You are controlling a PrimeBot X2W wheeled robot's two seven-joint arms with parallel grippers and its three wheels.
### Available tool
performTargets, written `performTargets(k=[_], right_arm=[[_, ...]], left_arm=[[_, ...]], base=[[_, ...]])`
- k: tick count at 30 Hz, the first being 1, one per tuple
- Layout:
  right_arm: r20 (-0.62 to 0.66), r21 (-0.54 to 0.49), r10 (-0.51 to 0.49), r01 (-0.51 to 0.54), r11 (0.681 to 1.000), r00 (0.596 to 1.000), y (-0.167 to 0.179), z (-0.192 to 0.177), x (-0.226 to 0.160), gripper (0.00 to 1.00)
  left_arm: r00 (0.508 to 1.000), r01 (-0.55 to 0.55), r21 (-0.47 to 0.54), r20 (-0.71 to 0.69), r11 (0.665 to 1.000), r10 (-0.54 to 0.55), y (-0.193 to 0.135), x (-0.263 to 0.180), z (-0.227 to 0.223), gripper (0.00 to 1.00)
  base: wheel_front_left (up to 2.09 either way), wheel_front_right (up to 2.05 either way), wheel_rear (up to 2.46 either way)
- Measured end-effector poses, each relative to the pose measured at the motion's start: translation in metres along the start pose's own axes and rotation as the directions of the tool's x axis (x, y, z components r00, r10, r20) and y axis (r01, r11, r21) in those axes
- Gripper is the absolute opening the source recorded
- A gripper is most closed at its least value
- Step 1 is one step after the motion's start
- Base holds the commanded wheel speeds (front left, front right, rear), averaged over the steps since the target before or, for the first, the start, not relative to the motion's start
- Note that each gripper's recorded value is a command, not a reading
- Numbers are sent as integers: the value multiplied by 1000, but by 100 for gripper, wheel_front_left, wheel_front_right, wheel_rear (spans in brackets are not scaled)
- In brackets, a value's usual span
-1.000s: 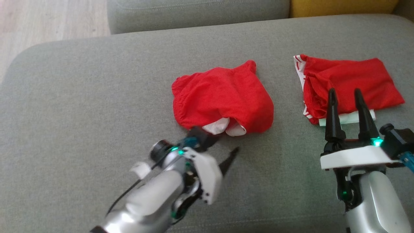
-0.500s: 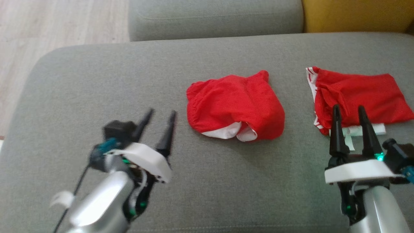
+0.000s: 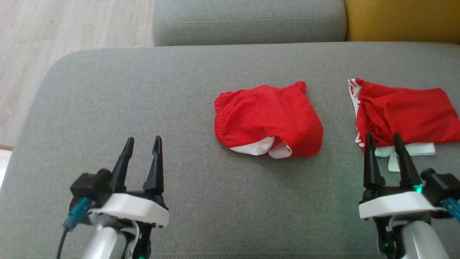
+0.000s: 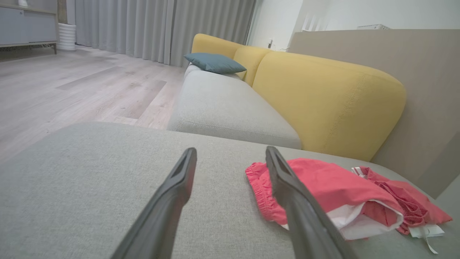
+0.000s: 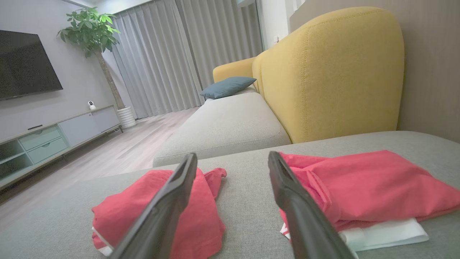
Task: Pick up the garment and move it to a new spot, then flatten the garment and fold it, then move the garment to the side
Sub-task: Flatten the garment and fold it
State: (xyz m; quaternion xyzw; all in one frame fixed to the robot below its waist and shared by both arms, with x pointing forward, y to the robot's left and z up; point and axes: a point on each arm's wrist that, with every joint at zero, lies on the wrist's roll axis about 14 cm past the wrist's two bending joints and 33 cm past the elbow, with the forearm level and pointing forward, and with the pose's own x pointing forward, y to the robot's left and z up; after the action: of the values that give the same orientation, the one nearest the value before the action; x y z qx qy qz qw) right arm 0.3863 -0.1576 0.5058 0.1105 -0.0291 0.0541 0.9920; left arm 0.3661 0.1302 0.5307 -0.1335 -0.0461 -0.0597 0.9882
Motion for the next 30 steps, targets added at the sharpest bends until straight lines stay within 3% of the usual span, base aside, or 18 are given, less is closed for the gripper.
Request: performTargets(k=[10, 21, 30], right_arm=[[-114, 13, 61, -60, 998, 992, 20, -34, -5, 100], [-313, 31, 186, -185, 982, 931, 61, -95, -21, 100], [-365, 31, 229, -234, 972, 903, 73, -117, -3, 100]], left_arm=[[1000, 0, -12, -24, 1000, 0, 3, 8, -15, 100], [998, -19, -19, -66, 1000, 17, 11, 10, -32, 100], [997, -54, -10, -64, 999, 53, 24, 14, -32, 100]], base=[[0, 0, 0], [0, 0, 0], [0, 0, 0]])
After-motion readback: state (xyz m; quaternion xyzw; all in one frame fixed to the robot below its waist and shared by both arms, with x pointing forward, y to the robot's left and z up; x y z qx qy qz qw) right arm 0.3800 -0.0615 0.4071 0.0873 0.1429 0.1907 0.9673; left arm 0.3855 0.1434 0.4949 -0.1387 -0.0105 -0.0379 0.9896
